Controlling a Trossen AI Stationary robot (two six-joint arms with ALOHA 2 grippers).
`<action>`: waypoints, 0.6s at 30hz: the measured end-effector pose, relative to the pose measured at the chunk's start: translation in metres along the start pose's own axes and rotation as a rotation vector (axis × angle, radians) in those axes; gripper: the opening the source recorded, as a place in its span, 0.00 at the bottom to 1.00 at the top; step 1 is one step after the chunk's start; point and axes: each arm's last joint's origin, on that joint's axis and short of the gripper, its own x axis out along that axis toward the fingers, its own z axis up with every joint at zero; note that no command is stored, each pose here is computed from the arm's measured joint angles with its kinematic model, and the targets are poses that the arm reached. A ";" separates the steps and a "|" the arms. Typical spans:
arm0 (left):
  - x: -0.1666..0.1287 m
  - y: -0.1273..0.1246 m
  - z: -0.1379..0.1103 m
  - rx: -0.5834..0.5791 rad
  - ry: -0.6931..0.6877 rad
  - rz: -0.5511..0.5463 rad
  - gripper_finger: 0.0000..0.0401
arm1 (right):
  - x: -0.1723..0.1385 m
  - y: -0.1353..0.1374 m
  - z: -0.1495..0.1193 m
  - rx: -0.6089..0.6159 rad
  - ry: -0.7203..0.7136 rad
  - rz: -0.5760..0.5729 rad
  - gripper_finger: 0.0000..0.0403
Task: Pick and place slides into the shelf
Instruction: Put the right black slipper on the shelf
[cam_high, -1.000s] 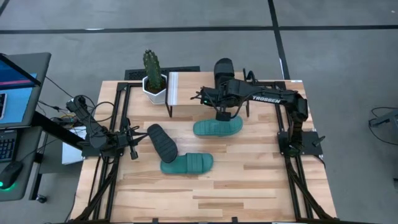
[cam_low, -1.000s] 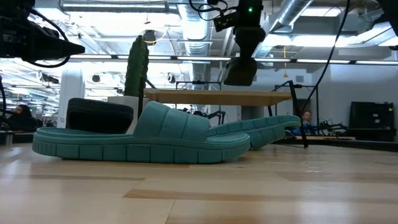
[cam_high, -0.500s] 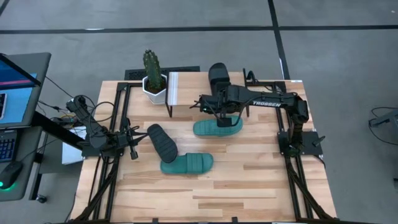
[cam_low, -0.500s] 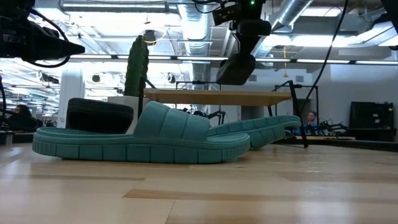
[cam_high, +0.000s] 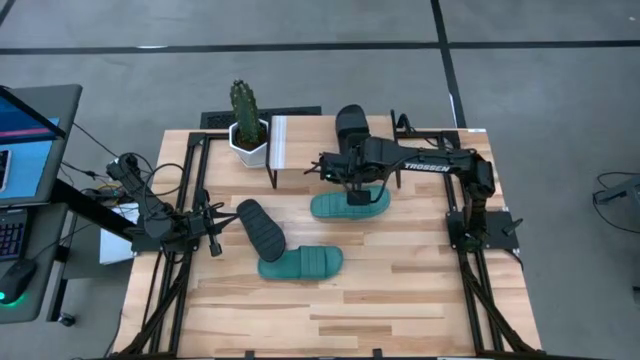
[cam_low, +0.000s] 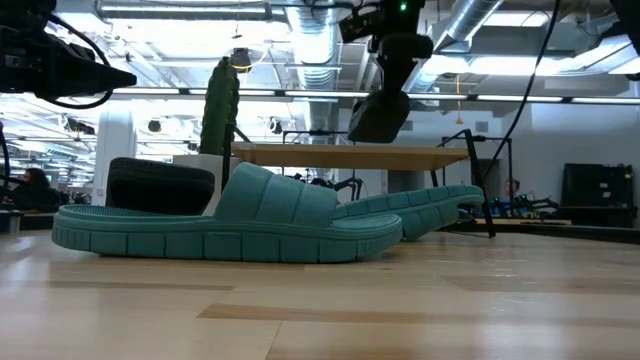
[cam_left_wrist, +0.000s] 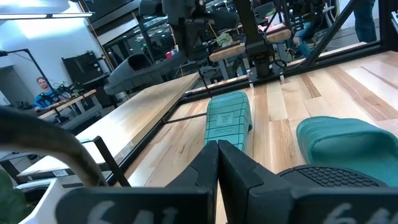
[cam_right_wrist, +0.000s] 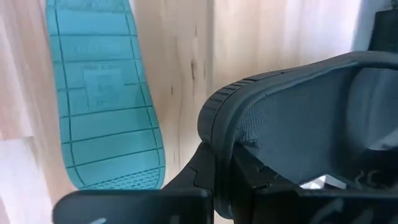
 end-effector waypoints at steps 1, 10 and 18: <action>0.000 0.000 0.000 0.003 0.000 0.000 0.00 | 0.002 0.001 0.000 -0.004 0.015 0.004 0.02; 0.000 0.000 0.000 0.007 0.000 0.001 0.00 | 0.022 0.007 0.010 -0.031 0.067 0.011 0.02; 0.000 0.000 0.000 0.007 0.000 0.000 0.00 | 0.031 0.004 0.014 -0.019 0.075 0.013 0.02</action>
